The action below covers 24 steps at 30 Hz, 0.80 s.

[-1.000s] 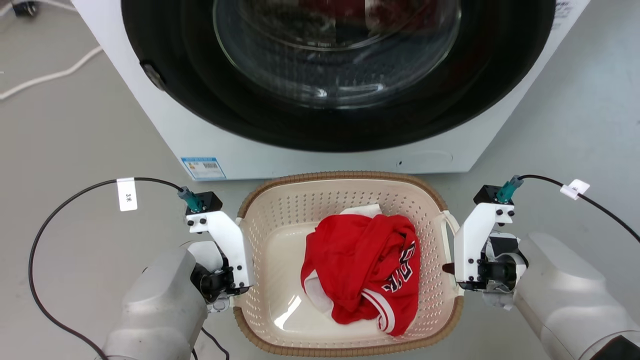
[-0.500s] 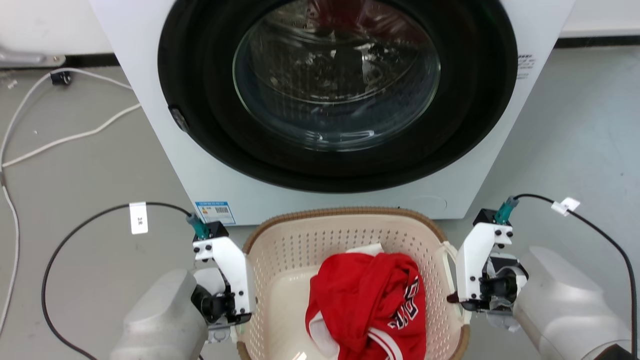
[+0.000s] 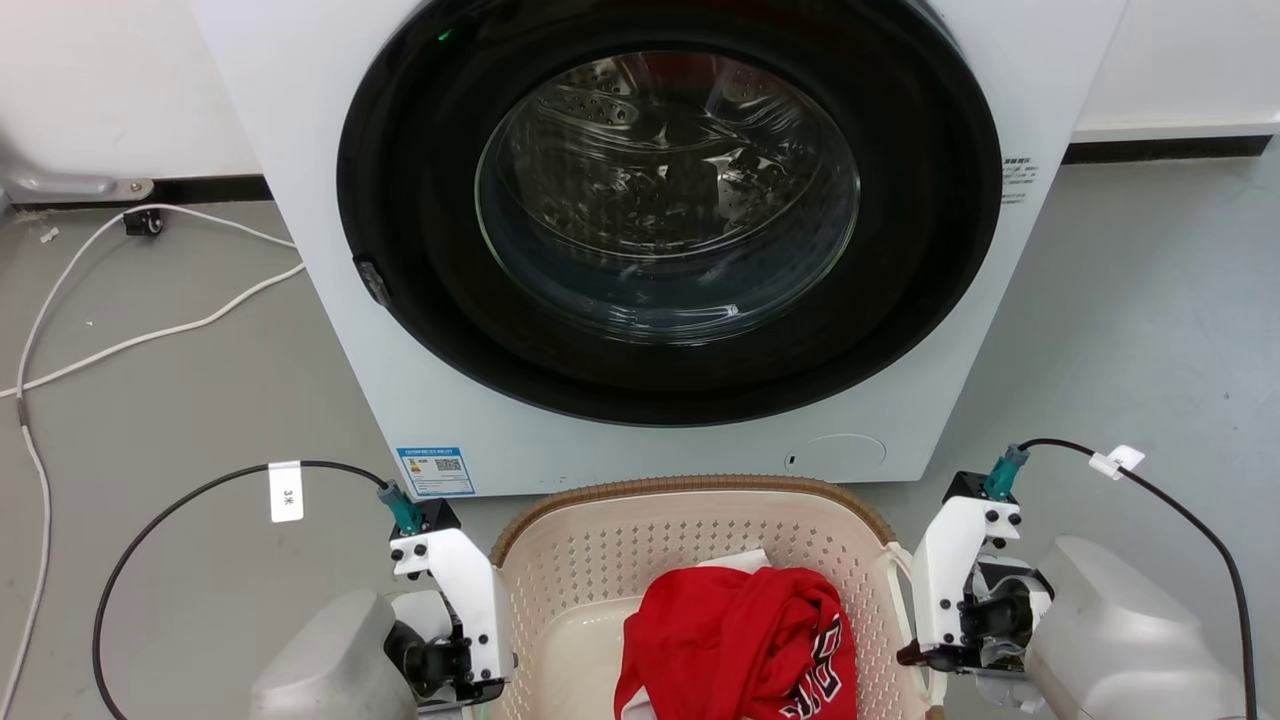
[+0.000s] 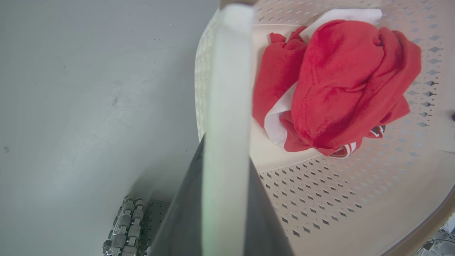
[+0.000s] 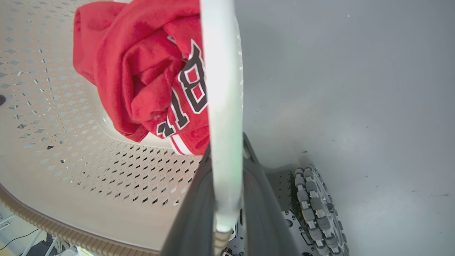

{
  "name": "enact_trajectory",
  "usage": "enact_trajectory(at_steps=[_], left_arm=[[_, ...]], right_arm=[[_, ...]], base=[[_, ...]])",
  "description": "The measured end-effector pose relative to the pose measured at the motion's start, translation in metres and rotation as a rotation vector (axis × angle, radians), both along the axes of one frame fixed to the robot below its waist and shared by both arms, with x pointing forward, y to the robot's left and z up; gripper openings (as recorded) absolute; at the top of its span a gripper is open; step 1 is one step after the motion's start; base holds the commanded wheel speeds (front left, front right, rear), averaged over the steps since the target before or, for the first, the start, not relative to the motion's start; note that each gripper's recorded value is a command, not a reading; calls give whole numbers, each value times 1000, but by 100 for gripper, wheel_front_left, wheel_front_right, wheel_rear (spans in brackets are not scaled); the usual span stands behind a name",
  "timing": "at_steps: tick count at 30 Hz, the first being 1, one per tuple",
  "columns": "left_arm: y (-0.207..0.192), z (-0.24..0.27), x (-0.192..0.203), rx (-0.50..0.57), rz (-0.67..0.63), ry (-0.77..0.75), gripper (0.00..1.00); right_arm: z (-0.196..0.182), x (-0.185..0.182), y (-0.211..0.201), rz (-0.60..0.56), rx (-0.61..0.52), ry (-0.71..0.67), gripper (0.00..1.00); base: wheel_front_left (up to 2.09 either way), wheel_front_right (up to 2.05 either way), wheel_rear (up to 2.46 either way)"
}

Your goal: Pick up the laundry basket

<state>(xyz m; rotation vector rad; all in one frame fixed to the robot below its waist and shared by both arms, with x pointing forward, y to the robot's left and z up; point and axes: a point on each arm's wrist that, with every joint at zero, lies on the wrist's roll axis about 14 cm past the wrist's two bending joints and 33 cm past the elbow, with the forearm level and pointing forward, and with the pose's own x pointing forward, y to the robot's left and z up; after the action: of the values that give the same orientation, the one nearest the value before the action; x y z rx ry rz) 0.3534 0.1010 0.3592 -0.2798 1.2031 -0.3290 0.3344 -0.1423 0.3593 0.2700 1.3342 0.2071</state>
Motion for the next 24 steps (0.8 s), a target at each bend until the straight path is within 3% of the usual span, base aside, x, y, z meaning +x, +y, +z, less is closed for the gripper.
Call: enact_trajectory(at_steps=[24], left_arm=[[-2, -2, -2, -13, 5, -1, 0]], right_arm=[[1, 5, -2, -6, -10, -29, 0]], base=[[0, 0, 0]])
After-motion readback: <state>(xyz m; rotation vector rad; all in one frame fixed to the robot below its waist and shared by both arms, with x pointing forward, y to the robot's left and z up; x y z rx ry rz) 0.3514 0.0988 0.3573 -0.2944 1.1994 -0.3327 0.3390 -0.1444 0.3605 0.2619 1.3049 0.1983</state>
